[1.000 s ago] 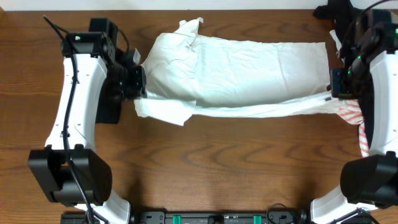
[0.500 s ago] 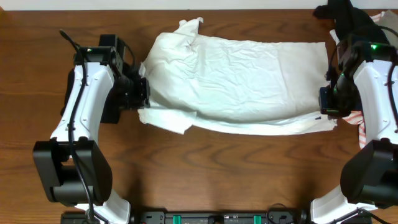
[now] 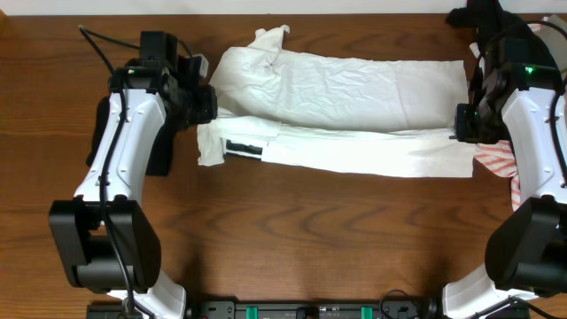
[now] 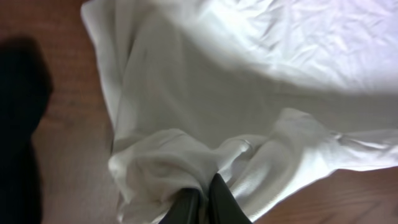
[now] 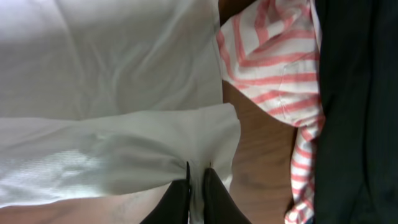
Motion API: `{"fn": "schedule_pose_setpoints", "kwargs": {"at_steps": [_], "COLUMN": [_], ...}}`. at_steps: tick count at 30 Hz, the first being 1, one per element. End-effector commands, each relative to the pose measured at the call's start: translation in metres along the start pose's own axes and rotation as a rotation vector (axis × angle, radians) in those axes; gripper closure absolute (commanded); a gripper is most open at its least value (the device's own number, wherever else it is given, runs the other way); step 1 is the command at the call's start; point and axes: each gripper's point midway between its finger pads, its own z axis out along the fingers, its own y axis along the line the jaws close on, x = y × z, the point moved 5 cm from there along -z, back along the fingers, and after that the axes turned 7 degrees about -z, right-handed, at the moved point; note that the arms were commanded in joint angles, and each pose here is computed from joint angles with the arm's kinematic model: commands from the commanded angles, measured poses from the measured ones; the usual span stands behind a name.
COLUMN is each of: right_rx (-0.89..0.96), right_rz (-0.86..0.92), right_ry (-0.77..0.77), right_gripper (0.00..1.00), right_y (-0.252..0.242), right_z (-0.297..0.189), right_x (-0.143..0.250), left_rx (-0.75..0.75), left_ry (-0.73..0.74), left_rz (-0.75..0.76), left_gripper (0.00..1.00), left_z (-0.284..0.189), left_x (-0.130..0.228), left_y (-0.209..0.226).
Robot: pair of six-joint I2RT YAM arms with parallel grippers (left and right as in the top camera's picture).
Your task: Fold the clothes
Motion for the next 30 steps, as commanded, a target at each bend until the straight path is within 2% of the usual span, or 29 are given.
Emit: {"fn": "schedule_pose_setpoints", "kwargs": {"at_steps": [1,9,17,21,25,30], "right_rx": [0.023,0.028,0.04,0.033,-0.001,-0.01], "right_rz": [0.042,0.054,0.067,0.058,0.047,0.045], "right_ry": [0.006,-0.015,-0.058,-0.004,0.061,0.071], "right_gripper": [0.91,0.92,0.92,0.9,0.82,0.81], "right_y": [-0.006,-0.006,-0.009,-0.007,0.0,0.007], "right_z": [0.006,0.026,0.031,0.032,0.043,0.07], "right_x": [0.005,0.005,-0.001,0.009,0.026,0.039], "left_rx": [0.001,0.001,-0.063,-0.067,-0.07,-0.07], "left_ry": [-0.013,0.004,0.052,0.075,0.087,0.087], "left_rz": [0.026,0.038,0.023,0.018,0.014,0.014], "left_gripper": [0.94,0.94,0.93,0.93,0.93,0.93], "left_z": [0.006,0.035,0.059,0.067,0.072,0.072], "left_x": [-0.004,-0.008,-0.004,-0.002,0.0,0.0], "left_y": [-0.006,-0.005,0.01,0.013,0.015,0.015]}}
